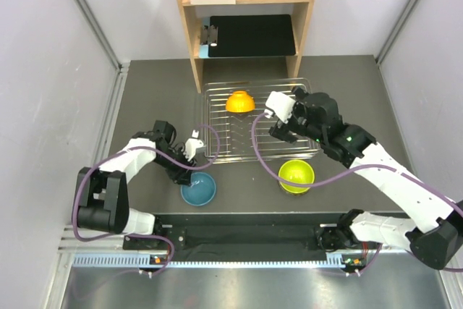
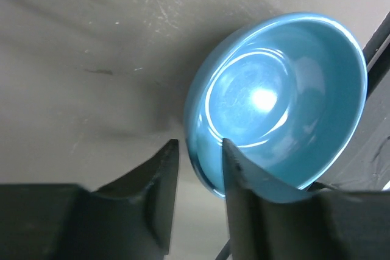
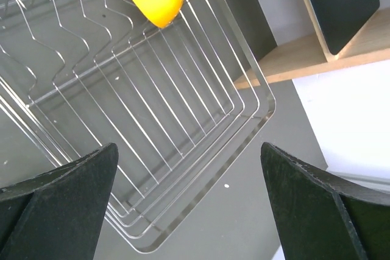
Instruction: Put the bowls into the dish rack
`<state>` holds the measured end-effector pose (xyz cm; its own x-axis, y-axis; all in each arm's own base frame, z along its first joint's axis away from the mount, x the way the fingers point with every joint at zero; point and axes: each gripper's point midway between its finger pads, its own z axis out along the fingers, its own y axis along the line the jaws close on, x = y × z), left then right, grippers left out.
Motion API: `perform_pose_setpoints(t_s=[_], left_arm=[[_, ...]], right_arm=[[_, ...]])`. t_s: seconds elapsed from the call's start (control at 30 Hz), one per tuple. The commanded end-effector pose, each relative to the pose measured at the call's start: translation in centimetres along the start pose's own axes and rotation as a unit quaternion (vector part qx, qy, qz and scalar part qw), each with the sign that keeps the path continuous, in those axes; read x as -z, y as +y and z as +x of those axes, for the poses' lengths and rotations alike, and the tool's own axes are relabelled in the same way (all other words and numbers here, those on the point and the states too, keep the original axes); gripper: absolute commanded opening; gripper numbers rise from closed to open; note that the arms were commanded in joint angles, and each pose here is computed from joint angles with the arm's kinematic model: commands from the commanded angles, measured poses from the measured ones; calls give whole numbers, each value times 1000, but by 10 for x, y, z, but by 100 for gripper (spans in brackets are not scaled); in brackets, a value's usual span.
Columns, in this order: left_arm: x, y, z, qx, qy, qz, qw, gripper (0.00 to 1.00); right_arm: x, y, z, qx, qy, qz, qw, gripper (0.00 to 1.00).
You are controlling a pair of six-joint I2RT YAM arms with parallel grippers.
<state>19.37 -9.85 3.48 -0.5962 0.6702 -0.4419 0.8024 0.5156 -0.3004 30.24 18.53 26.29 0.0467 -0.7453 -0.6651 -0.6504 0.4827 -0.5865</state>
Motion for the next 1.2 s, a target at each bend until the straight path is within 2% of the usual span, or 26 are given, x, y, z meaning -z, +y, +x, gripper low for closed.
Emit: perform_pose_setpoints(t_s=[0.0, 0.33, 0.37, 0.47, 0.63, 0.77, 1.0, 1.17], left_arm=[[-4, 0, -2, -8, -1, 4, 1000, 35], [-8, -3, 1, -8, 13, 18, 1000, 14], [-8, -3, 1, -8, 13, 18, 1000, 9], [-9, -3, 1, -8, 14, 19, 1000, 0], [-5, -4, -1, -16, 6, 15, 1000, 0], [13, -2, -14, -23, -6, -9, 1000, 0], [88, -6, -77, -79, -106, -96, 987, 0], [124, -17, -121, -98, -184, -113, 971, 0]], right_arm=[[9, -9, -9, -29, -35, 19, 999, 100], [14, -16, -12, -55, -47, 28, 997, 99], [15, -16, -13, -57, -48, 28, 997, 100], [14, -18, -15, -62, -50, 29, 996, 100], [13, -18, -19, -80, -56, 24, 995, 100], [11, -16, -24, -112, -65, 8, 992, 100], [19, -9, -53, -194, -105, -58, 974, 100], [17, 15, -73, -243, -122, -156, 950, 100]])
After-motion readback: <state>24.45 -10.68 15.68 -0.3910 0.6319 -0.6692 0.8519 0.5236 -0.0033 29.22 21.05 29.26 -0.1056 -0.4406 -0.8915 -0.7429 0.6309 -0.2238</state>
